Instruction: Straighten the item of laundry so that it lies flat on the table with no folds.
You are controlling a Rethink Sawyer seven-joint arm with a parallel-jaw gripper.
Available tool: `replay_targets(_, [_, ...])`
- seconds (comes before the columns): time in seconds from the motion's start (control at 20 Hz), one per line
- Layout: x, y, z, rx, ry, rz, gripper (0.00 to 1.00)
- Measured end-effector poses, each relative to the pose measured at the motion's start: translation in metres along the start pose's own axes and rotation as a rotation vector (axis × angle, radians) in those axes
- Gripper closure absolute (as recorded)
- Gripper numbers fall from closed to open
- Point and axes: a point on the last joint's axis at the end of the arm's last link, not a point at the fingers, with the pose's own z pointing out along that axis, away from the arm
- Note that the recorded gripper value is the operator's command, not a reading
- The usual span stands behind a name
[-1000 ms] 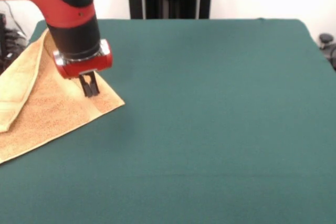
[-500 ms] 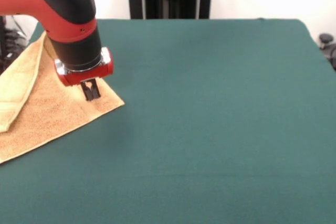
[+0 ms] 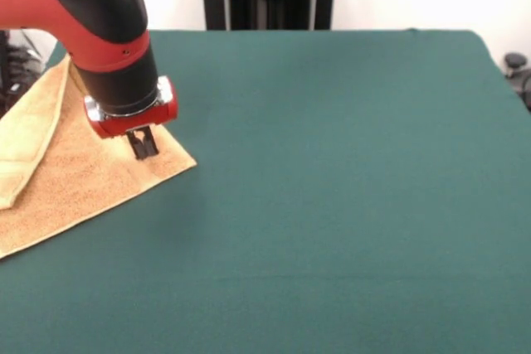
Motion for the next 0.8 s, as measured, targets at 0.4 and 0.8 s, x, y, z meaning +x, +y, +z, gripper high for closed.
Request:
replay_targets(0.4, [0.023,-0.028,0.002,-0.199,-0.170,-0.008,1.00])
replay_targets(0.8, [0.044,-0.042,0.010,-0.310,-0.365,-0.057,1.00])
